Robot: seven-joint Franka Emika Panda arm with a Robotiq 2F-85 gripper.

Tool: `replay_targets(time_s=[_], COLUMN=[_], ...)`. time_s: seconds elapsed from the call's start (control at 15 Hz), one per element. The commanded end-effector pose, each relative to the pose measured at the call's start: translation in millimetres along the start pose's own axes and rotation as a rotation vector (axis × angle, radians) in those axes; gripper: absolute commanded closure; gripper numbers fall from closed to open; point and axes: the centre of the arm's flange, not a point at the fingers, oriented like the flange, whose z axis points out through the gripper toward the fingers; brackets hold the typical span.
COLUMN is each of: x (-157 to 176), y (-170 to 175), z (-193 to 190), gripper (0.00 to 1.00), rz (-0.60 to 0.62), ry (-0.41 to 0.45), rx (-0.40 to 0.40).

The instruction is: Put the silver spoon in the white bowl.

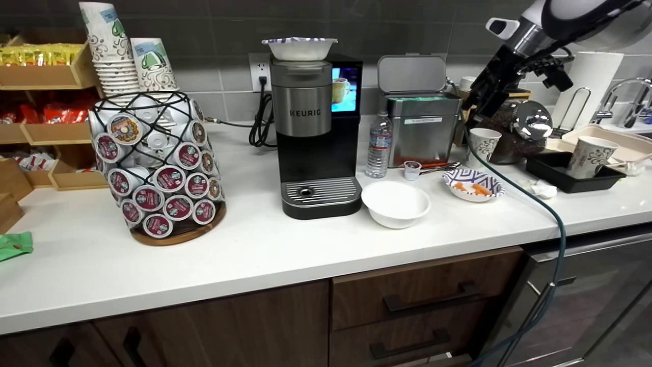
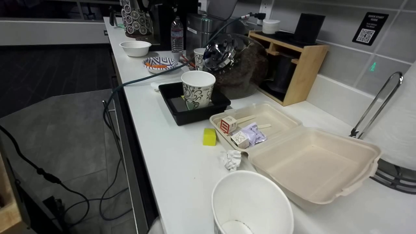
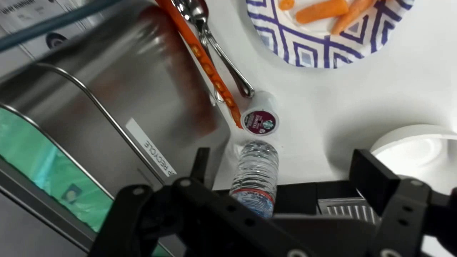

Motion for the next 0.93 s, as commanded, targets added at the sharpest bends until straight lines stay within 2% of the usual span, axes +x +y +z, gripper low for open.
replay_targets(time_s=[0.0,0.2,0.27,0.53,0.73,0.87], x=[4,3,8,17,13,2], y=[2,10,9,-9,-12,-6], z=[4,12,27,68,99,115], gripper=[0.0,0.0,0.0,0.0,0.0,0.0], rz=[-0.024,-0.025,0.027,0.15,0.176,0.188], ry=[0.004,-0.012,0.014,-0.005,-0.009,-0.051], rx=[0.02,0.016,0.065,0.168,0.148,0.115])
